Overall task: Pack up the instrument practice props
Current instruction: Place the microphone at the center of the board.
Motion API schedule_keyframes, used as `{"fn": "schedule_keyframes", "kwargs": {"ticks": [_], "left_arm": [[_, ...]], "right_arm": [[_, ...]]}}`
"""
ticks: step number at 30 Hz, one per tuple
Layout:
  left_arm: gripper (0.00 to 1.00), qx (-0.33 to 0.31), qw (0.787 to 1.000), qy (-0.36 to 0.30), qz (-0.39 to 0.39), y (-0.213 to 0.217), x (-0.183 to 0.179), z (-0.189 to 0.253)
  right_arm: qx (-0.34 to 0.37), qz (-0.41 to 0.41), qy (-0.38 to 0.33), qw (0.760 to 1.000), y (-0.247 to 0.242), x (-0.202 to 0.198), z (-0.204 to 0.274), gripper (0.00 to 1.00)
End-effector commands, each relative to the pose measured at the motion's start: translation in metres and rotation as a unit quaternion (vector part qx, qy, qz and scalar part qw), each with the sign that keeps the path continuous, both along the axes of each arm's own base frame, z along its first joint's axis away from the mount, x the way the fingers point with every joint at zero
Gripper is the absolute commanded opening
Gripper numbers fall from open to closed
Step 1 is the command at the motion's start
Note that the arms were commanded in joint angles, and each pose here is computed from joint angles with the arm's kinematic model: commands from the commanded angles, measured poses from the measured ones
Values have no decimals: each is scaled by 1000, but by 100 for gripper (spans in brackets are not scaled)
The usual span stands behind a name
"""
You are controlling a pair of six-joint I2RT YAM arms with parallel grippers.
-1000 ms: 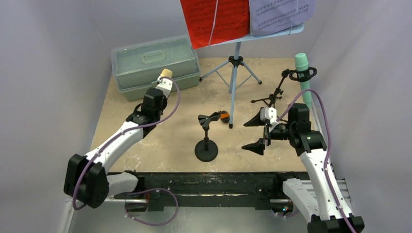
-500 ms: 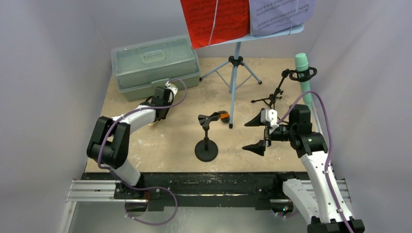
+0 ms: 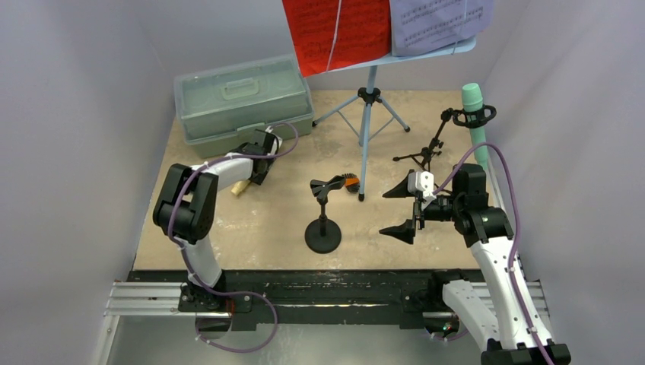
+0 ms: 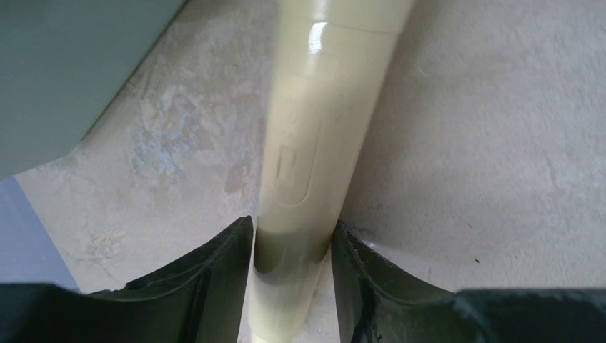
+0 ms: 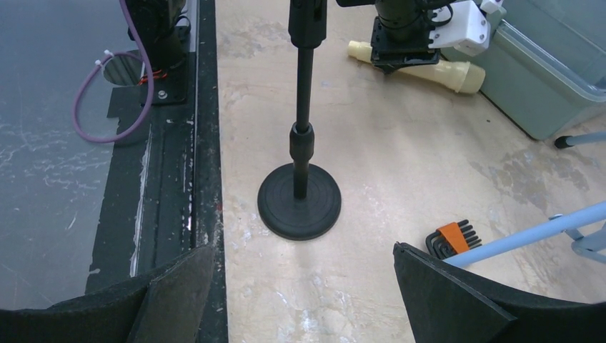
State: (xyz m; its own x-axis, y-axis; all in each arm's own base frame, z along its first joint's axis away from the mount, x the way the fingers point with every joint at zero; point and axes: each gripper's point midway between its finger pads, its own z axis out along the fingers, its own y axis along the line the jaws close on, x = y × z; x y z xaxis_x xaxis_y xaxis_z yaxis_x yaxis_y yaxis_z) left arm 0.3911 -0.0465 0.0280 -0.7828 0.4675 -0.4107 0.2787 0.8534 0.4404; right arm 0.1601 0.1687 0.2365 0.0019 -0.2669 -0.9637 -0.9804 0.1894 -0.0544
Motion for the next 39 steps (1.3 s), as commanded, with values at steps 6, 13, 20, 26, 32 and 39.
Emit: {"fn": "schedule_keyframes", "kwargs": {"ticks": [6, 13, 20, 26, 32, 39], "left_arm": [[60, -3, 999, -23, 30, 3, 12, 8], [68, -32, 999, -27, 31, -6, 12, 20], [80, -92, 993, -74, 13, -22, 4, 60], [91, -189, 973, -134, 0, -43, -7, 102], [100, -302, 938, -168, -9, -67, -32, 130], [100, -425, 889, -171, -8, -93, -65, 141]], "right_arm": [[-3, -1, -1, 1000, -1, -1, -2, 99], [-2, -1, 0, 1000, -1, -1, -2, 99], [-2, -3, 2, 1000, -1, 1, -2, 99], [-2, -3, 4, 1000, -1, 1, -2, 99], [-2, -3, 4, 1000, -1, 2, -2, 99], [-1, -1, 7, 1000, 0, 2, -3, 99]]}}
